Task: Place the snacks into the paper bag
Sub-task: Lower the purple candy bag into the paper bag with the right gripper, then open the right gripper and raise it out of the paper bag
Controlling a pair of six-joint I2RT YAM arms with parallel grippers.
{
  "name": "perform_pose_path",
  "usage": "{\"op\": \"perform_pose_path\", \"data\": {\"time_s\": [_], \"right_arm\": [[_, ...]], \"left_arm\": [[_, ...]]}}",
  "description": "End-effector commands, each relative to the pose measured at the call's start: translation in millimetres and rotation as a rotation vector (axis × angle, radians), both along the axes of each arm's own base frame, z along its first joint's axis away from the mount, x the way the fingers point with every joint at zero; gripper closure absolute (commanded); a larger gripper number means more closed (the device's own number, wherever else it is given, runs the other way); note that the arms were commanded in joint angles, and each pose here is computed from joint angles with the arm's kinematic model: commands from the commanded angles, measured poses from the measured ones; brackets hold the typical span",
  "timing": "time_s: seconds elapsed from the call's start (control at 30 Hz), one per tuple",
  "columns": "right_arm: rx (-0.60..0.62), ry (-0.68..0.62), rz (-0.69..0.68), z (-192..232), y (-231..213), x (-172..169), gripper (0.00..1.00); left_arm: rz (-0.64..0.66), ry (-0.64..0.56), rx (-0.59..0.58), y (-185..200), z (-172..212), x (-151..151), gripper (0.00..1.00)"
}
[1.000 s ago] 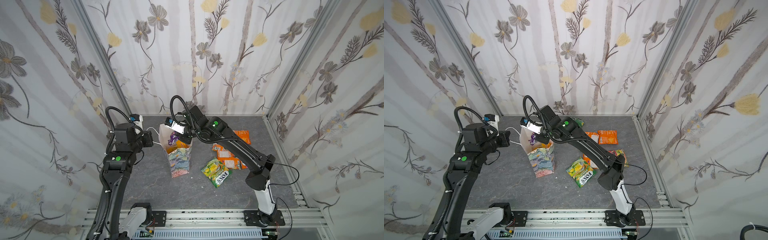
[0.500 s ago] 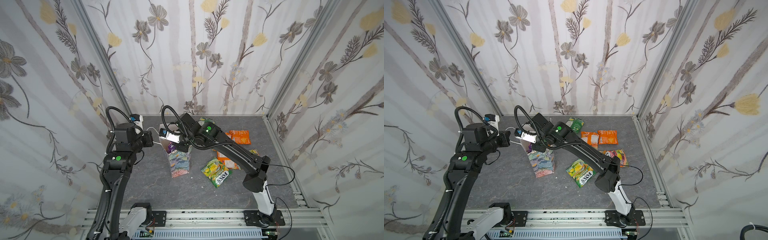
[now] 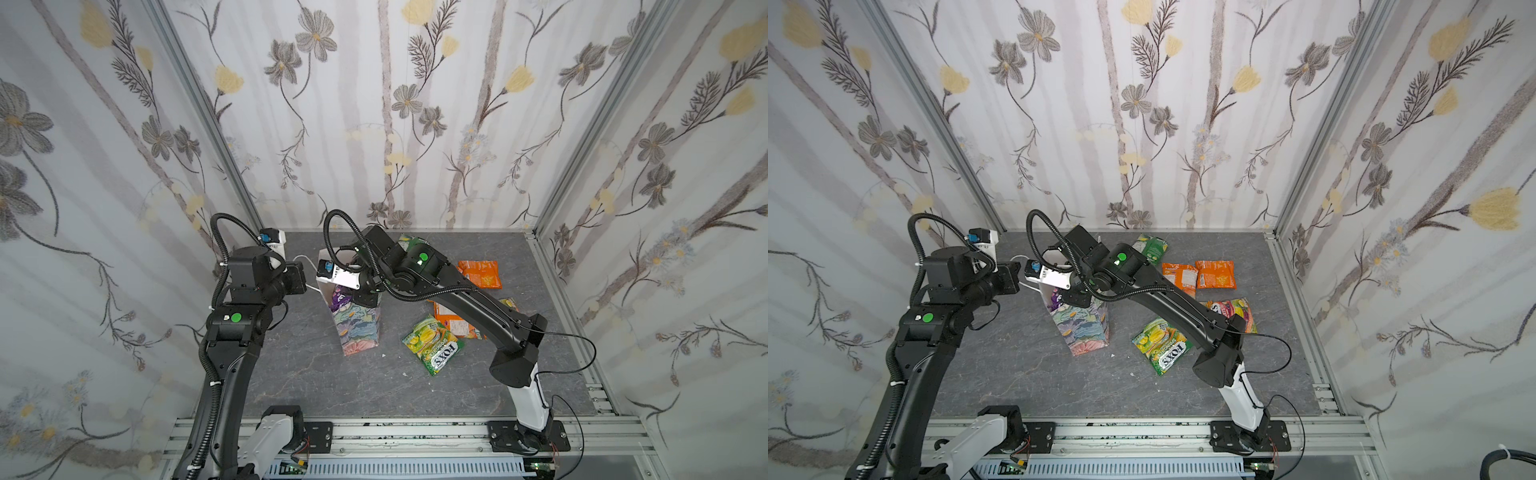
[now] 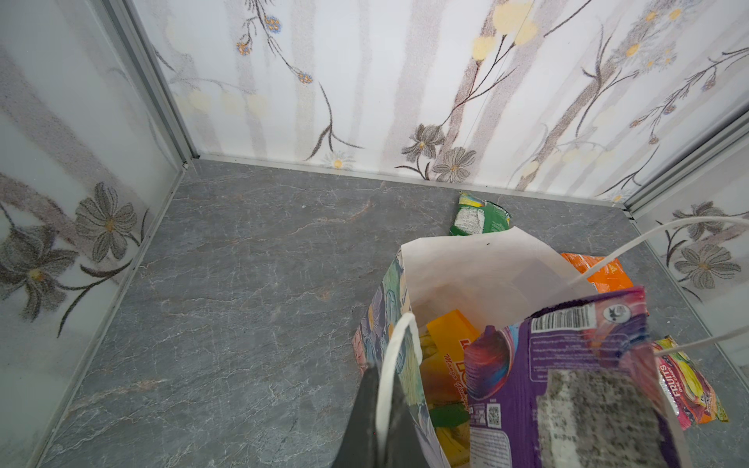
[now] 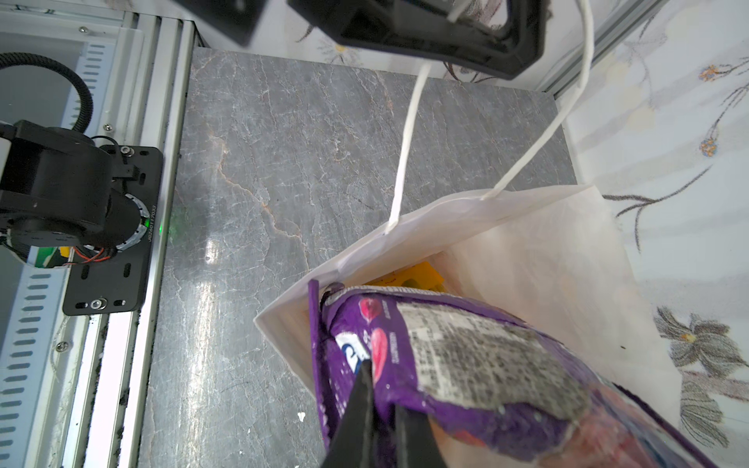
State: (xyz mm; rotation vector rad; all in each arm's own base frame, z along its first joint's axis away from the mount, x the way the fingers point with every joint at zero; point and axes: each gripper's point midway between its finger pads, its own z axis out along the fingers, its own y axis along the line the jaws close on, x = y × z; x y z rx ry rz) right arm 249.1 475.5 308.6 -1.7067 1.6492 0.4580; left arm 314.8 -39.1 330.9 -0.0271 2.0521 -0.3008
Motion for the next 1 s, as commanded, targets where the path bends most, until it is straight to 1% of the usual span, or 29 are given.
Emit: {"op": "perform_pose_path", "data": {"time_s": [0.0,0.1,0.23,0.43,0.53,0.6,0.67,0.73,0.97], "right_arm": [[0.034,-0.021,0.021,6,7,3,1.0],[0.017,-0.02,0.002,-4,8,11,1.0],[0.017,-0.028,-0.023,-6,10,18,1.0],[0.052,-0.048,-0.031,5,11,21,0.81],[0.084,-0.055,-0.025,13,14,21,0.67],[0.099,-0.06,-0.017,18,15,20,0.65],[0.112,-0.063,-0.015,22,16,20,0.59],[0.128,-0.066,-0.013,27,17,19,0.55],[0.185,-0.063,0.007,46,17,12,0.53]], "left_arm": [[-0.006,-0.034,0.002,-1,8,1,0.99],[-0.005,-0.036,0.003,-1,8,0,0.99],[-0.002,-0.041,0.004,0,9,-2,0.99],[-0.001,-0.042,0.004,0,9,-1,0.99],[0.0,-0.04,0.004,0,8,-1,0.99],[0.003,-0.041,0.006,1,8,-1,0.99],[0.002,-0.042,0.007,1,8,-1,0.99],[0.005,-0.042,0.008,1,8,-1,0.99],[0.008,-0.039,0.011,2,7,0,0.99]]}}
